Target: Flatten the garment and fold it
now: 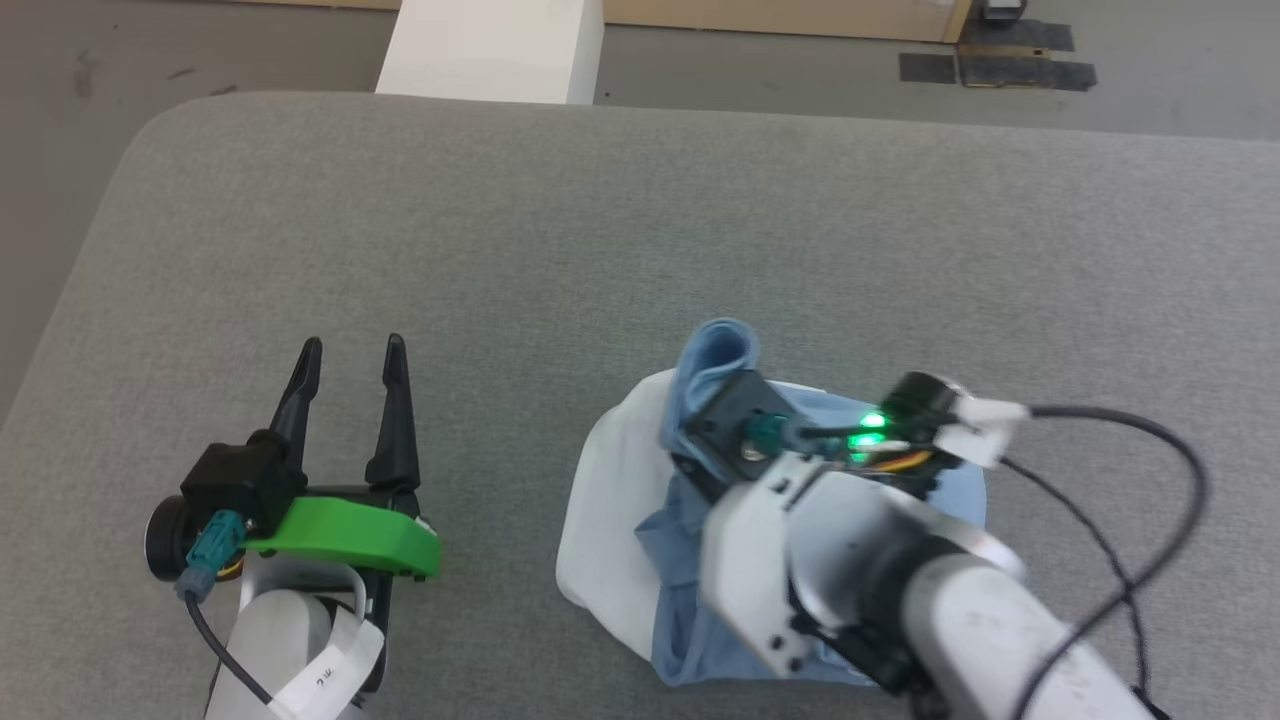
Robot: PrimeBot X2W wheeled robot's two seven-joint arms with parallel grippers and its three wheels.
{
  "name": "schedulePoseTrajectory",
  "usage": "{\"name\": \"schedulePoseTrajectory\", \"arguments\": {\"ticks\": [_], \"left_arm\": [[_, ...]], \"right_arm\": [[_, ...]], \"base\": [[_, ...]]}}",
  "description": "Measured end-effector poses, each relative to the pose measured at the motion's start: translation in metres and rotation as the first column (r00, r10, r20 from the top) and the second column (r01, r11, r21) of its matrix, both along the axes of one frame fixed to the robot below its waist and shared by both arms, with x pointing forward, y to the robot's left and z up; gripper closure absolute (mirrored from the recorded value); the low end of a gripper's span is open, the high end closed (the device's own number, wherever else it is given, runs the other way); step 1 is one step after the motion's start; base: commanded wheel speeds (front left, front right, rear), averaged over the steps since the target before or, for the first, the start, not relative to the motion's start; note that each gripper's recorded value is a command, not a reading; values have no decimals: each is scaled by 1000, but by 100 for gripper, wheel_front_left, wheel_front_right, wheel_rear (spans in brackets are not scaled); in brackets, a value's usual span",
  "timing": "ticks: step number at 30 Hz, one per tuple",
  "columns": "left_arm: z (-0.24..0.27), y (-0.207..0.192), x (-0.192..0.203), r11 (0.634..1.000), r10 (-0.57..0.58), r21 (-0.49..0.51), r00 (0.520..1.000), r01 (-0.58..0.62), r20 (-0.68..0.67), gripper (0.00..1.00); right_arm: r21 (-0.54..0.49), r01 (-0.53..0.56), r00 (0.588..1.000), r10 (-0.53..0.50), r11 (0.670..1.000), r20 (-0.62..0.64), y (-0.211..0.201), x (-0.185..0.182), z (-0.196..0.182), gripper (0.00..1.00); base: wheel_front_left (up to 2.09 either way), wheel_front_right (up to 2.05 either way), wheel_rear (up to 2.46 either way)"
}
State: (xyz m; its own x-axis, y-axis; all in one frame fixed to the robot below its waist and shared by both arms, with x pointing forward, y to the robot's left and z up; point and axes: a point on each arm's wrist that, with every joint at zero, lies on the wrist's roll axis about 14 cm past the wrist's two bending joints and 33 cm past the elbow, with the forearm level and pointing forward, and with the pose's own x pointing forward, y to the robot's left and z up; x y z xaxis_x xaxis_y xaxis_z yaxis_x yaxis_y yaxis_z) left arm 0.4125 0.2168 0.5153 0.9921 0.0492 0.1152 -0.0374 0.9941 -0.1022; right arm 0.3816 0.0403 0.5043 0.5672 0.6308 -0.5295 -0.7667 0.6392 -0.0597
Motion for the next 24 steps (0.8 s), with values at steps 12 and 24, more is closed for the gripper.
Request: {"name": "schedulePoseTrajectory", "arguments": {"ticks": [12,24], "left_arm": [[-10,11,2,1000,30,1,999,-30,-28,0],[-12,10,3,1000,28,1,999,-28,-36,0]], "right_arm": [[-119,-146,981,129,982,-143,44,2,-80,100],[19,-128,957,128,992,-262,55,-3,-94,0]], "base": [[0,0,0],[0,0,0]]}}
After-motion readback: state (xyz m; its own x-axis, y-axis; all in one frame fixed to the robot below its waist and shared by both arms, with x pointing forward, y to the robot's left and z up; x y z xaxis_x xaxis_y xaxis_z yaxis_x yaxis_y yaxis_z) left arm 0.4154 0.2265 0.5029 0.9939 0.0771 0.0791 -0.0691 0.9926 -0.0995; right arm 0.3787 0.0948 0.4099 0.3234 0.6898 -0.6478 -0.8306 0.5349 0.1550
